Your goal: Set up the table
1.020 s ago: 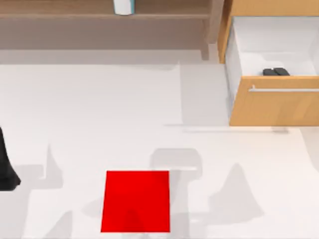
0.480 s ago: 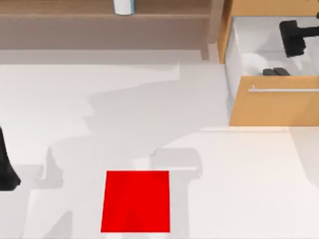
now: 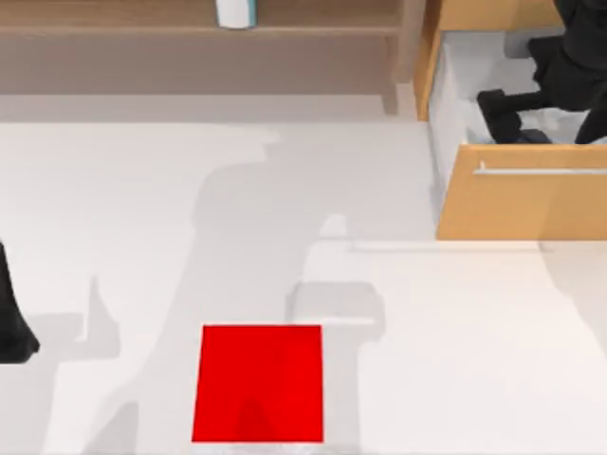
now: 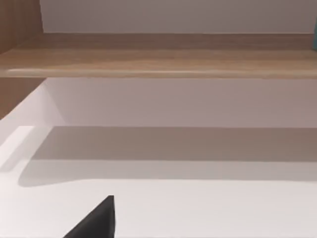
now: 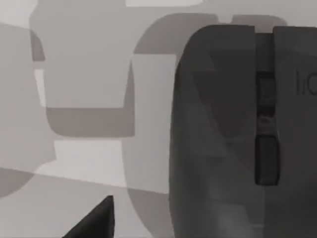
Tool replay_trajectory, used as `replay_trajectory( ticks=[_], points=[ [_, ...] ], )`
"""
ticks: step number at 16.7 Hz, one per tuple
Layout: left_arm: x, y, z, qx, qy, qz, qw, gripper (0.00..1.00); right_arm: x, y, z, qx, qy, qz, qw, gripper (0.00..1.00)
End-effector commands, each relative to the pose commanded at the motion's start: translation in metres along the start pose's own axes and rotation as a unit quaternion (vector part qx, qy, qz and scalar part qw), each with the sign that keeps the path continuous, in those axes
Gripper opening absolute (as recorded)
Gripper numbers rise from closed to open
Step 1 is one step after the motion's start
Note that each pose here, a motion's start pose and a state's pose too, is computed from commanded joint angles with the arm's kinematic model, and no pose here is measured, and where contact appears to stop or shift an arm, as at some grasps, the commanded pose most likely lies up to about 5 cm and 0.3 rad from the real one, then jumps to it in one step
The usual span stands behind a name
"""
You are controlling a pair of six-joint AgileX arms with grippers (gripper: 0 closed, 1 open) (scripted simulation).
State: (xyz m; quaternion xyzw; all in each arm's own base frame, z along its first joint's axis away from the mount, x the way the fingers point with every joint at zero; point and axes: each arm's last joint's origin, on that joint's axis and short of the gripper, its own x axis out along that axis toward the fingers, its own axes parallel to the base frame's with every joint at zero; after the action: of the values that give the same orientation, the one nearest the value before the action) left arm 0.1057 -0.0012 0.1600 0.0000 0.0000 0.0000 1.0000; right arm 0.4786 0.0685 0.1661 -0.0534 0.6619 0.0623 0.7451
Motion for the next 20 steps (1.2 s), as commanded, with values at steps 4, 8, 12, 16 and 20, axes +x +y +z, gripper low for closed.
replay_trajectory(
  ticks=[4,8,12,16,20],
  points=[
    [0.000,0.000,0.000,0.000,0.000,0.000,1.000,1.00,0.005,-0.001,0.002,0.002,0.007,0.000,1.000,1.00],
    [0.000,0.000,0.000,0.000,0.000,0.000,1.000,1.00,0.005,-0.002,0.002,0.002,0.007,0.000,1.000,1.00],
    [0.000,0.000,0.000,0.000,0.000,0.000,1.000,1.00,-0.031,0.005,-0.004,0.005,0.007,0.000,1.000,1.00],
    [0.000,0.000,0.000,0.000,0.000,0.000,1.000,1.00,-0.089,0.010,-0.020,0.007,0.003,0.002,1.000,1.00],
    [0.000,0.000,0.000,0.000,0.000,0.000,1.000,1.00,-0.112,0.008,-0.030,0.005,0.005,0.004,1.000,1.00]
  ],
)
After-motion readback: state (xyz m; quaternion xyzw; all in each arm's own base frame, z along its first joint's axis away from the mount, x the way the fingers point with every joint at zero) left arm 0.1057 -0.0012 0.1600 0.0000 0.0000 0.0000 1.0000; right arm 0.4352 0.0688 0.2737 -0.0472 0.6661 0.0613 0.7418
